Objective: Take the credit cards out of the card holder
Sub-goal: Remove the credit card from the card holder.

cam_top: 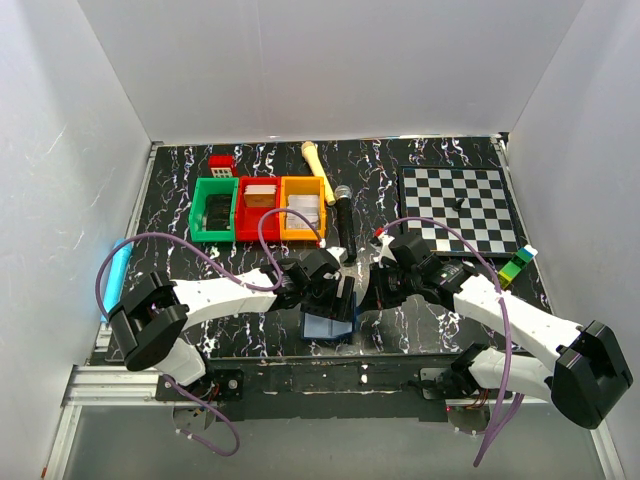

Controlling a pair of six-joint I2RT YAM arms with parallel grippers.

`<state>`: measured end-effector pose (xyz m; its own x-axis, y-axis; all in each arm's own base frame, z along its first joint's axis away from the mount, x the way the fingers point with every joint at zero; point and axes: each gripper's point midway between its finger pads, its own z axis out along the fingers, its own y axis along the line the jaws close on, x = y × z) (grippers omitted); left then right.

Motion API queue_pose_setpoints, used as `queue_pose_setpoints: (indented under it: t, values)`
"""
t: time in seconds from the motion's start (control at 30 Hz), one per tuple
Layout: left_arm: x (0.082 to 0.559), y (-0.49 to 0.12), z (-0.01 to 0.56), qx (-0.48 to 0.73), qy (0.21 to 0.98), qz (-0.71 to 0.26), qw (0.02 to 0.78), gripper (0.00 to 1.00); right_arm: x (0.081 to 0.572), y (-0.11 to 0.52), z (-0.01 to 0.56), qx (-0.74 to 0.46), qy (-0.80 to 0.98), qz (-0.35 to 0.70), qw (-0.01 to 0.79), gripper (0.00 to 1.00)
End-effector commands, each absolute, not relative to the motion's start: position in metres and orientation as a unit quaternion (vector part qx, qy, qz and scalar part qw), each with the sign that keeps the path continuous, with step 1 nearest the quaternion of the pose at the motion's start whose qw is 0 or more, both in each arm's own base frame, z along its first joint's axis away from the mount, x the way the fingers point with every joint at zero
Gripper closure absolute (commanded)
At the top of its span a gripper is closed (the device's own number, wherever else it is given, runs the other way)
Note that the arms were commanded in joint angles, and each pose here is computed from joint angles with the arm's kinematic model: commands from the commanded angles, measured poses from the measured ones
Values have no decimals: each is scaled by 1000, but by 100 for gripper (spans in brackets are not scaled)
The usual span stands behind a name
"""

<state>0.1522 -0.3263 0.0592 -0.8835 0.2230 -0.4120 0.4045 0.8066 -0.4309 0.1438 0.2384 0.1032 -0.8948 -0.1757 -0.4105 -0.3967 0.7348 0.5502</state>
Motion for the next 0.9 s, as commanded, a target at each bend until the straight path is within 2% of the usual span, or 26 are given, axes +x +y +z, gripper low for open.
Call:
queue_pose_setpoints:
  t: [0.0,0.27,0.57,0.87]
  values:
    - [160,-335,73,169,928,-269,194,32,150,249,127,-170,898,356,196,99]
    - [160,-331,71,164,930,-263,197,45,149,249,125,-171,898,355,195,99]
    - [161,-321,67,156,938,-239,196,46,148,247,124,-171,899,353,195,99]
    - [174,-295,84,128,940,-203,244,43,147,247,125,-173,898,355,196,99]
